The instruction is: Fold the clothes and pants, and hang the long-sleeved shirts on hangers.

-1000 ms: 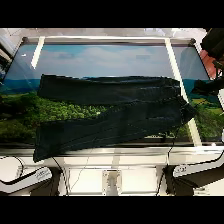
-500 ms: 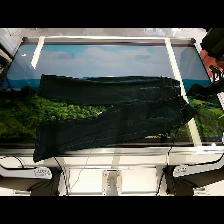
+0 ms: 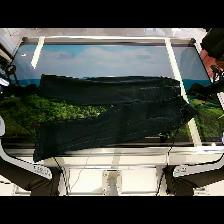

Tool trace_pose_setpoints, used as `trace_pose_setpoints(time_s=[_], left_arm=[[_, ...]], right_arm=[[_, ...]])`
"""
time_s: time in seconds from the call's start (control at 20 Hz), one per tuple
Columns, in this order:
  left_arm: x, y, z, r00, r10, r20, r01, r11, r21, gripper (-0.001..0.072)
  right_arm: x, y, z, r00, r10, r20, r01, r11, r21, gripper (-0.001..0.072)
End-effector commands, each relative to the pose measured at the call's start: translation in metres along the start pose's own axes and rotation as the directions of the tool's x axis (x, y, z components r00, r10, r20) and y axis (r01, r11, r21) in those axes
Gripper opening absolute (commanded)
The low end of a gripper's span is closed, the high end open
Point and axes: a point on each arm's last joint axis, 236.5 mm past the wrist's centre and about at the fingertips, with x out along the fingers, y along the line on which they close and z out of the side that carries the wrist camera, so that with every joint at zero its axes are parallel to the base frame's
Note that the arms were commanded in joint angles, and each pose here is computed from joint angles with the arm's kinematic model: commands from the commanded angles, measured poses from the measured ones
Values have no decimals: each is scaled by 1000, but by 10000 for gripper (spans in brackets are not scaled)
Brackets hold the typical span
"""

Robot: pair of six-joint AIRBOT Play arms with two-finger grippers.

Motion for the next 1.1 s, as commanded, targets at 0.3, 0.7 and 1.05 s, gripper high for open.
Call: trace_pose_setpoints(time_s=[0.3, 0.7, 1.05], left_arm=[[28, -9, -20, 997, -8, -74, 12, 998, 57, 449], [-17, -36, 3, 999, -15, -34, 14, 1000, -17, 24], [-130, -16, 3, 966, 172, -190, -185, 981, -54, 25]], right_arm=[[0, 0, 2, 1000, 0, 8, 0, 999, 37, 574], [0, 1, 0, 1000, 2, -1, -2, 999, 40, 573], [0, 1, -3, 1000, 4, -12, -4, 999, 39, 572]])
